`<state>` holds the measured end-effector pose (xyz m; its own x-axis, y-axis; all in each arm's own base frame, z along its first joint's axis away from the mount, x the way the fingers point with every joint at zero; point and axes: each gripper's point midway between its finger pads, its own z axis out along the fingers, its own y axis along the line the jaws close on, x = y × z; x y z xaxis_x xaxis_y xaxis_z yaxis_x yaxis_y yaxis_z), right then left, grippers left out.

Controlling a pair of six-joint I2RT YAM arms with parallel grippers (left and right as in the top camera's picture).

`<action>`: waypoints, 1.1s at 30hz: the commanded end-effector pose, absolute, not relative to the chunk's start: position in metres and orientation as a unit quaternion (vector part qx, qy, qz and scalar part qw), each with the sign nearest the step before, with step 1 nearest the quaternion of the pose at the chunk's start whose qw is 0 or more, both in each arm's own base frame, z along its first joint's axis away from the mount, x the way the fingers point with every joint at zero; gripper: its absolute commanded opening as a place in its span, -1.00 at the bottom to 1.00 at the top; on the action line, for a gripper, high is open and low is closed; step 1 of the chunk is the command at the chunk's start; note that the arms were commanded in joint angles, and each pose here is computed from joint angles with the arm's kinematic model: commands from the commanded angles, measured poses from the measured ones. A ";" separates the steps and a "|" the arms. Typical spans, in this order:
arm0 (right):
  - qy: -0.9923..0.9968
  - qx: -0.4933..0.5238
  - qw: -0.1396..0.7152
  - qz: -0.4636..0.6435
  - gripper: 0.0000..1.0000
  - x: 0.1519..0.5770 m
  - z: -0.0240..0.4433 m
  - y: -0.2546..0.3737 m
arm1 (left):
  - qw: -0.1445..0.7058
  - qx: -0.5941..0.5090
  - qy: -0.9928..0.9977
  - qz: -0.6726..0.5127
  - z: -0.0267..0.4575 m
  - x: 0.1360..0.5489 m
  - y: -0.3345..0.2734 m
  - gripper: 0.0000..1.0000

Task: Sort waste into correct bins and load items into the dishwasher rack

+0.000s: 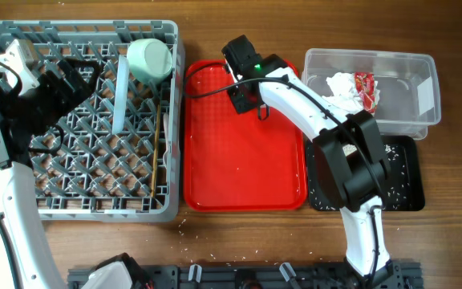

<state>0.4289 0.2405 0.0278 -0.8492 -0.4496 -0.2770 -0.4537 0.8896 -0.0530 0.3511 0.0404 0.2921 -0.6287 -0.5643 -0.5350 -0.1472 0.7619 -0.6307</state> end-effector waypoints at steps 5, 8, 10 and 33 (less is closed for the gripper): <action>0.952 -0.263 -0.022 0.153 -0.50 0.342 0.018 0.277 | 0.378 -0.210 0.857 -0.279 0.293 0.351 0.042 1.00; 0.951 -0.264 -0.057 0.147 -0.41 0.319 0.018 0.283 | 0.378 -0.210 0.857 -0.279 0.293 0.351 0.042 1.00; 0.947 -0.278 -0.070 0.142 -0.40 0.305 0.019 0.290 | 0.379 -0.210 0.857 -0.279 0.293 0.351 0.042 1.00; 0.976 0.034 0.215 0.022 0.50 0.343 0.240 0.134 | 0.379 -0.210 0.857 -0.279 0.293 0.351 0.042 1.00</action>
